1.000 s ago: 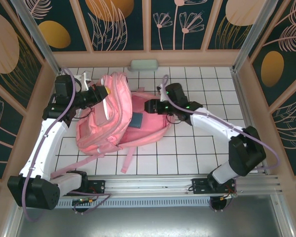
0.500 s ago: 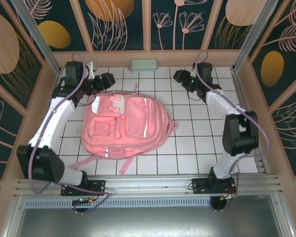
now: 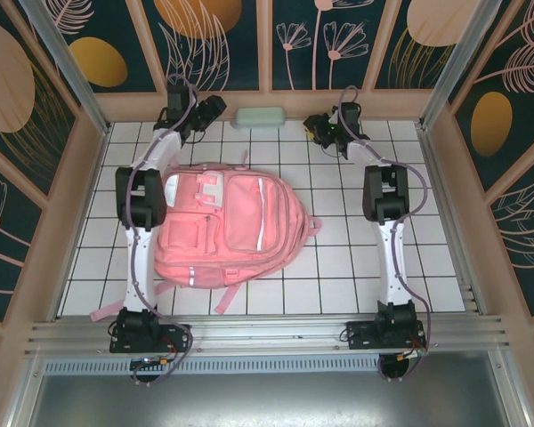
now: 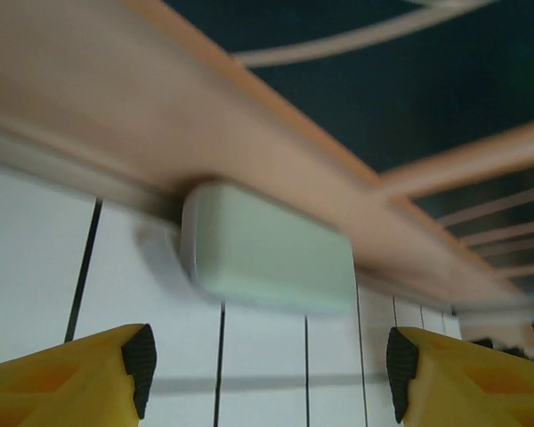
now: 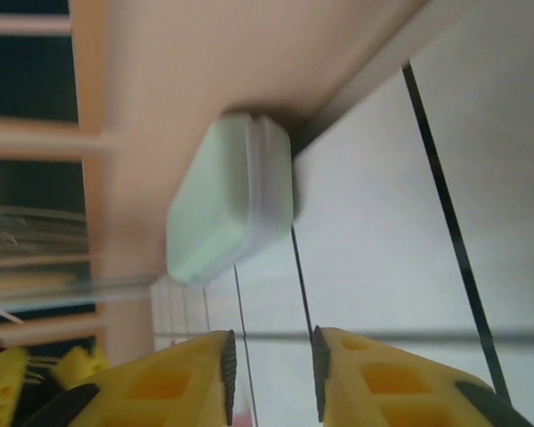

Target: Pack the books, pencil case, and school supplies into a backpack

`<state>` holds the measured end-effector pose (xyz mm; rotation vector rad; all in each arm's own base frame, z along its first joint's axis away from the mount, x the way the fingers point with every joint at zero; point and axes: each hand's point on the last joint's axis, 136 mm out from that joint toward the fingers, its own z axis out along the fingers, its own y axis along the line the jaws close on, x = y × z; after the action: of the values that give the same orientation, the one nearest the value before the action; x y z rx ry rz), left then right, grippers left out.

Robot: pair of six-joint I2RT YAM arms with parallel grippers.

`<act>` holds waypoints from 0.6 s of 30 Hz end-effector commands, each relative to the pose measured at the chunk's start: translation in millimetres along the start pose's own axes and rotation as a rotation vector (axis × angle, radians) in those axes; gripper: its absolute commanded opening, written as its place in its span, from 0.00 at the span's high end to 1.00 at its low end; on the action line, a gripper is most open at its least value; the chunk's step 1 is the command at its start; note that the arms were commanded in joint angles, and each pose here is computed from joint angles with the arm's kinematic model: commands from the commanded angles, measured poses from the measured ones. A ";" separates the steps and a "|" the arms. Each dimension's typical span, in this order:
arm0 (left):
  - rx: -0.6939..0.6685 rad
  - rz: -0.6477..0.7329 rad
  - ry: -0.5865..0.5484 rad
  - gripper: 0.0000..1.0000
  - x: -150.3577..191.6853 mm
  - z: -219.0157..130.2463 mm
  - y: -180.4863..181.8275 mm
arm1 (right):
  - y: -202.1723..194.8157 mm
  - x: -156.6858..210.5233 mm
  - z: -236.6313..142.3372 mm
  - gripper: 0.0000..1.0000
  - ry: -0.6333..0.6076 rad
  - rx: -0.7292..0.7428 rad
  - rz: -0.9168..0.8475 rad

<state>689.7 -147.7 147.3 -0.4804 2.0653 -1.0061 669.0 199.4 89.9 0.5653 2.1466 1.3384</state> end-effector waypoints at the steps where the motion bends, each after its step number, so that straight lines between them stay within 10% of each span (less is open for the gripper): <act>1: 0.155 -0.117 -0.088 0.29 -24.4 20.3 -7.5 | 25.9 -10.3 13.1 0.69 0.018 -0.120 0.024; 18: 0.263 -0.191 -0.114 0.23 36.7 91.4 16.2 | -10.5 -11.4 42.0 0.63 -0.037 -0.143 0.045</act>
<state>740.8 -188.1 109.1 -0.5755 1.7681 -1.2922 699.8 213.4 62.7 0.6016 2.0374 1.4624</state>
